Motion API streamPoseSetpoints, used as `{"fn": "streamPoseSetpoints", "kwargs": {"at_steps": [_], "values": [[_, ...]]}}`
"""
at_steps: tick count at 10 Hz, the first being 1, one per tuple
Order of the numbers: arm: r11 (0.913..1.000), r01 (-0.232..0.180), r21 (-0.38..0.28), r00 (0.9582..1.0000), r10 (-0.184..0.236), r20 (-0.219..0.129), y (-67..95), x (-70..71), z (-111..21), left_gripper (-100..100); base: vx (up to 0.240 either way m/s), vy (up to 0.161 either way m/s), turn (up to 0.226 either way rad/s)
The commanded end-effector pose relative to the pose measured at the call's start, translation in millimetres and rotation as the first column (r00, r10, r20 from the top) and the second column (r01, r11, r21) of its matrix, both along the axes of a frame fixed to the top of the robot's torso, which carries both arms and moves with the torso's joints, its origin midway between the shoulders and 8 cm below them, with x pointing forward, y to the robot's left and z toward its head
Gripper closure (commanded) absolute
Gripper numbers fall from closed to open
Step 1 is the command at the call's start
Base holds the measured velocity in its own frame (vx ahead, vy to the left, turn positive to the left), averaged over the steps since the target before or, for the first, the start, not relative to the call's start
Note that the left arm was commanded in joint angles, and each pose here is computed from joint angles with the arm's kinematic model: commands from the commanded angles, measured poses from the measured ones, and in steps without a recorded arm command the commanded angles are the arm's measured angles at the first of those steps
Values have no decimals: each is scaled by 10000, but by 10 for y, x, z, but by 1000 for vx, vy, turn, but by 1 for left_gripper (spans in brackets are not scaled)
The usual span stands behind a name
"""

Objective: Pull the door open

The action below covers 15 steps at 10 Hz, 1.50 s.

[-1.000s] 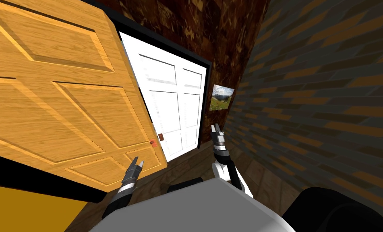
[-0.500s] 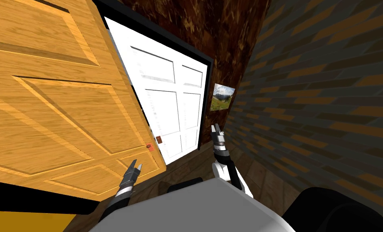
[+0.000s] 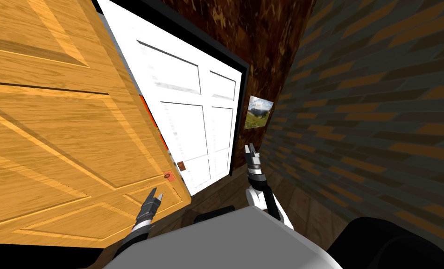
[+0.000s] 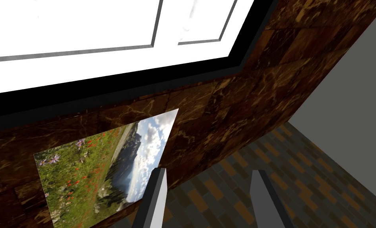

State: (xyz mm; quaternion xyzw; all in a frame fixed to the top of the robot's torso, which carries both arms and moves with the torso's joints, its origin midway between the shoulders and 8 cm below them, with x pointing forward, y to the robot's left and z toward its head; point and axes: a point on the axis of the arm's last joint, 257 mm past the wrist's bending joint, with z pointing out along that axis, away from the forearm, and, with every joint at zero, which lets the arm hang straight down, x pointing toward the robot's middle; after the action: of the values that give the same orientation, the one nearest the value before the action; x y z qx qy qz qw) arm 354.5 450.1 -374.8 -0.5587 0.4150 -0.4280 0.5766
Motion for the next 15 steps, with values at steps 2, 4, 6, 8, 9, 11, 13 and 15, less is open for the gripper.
{"fn": "streamPoseSetpoints", "kwargs": {"at_steps": [2, 4, 6, 8, 9, 11, 13, 15], "values": [[9999, -94, -44, 9998, 93, -156, 61, -40, -92, -100, 86, 15, -32], [9998, -172, -87, 9994, 170, -286, 104, -67, -159, -100, 155, 12, -58], [9990, -437, -35, 9976, 435, -544, 219, -234, -234, -100, -4, 31, 75], [9976, -694, 19, 9945, 693, -781, 333, -376, -301, -100, -168, 92, 127], [9966, -824, 50, 9926, 826, -894, 390, -446, -332, -100, -150, 153, 89], [9950, -992, 89, 9901, 996, -993, 448, -497, -363, -100, -20, 127, 37], [9960, -895, 60, 9920, 897, -886, 396, -420, -338, -100, 148, 54, -44], [9978, -664, 1, 9957, 663, -652, 278, -262, -278, -100, 201, -20, -120]]}}
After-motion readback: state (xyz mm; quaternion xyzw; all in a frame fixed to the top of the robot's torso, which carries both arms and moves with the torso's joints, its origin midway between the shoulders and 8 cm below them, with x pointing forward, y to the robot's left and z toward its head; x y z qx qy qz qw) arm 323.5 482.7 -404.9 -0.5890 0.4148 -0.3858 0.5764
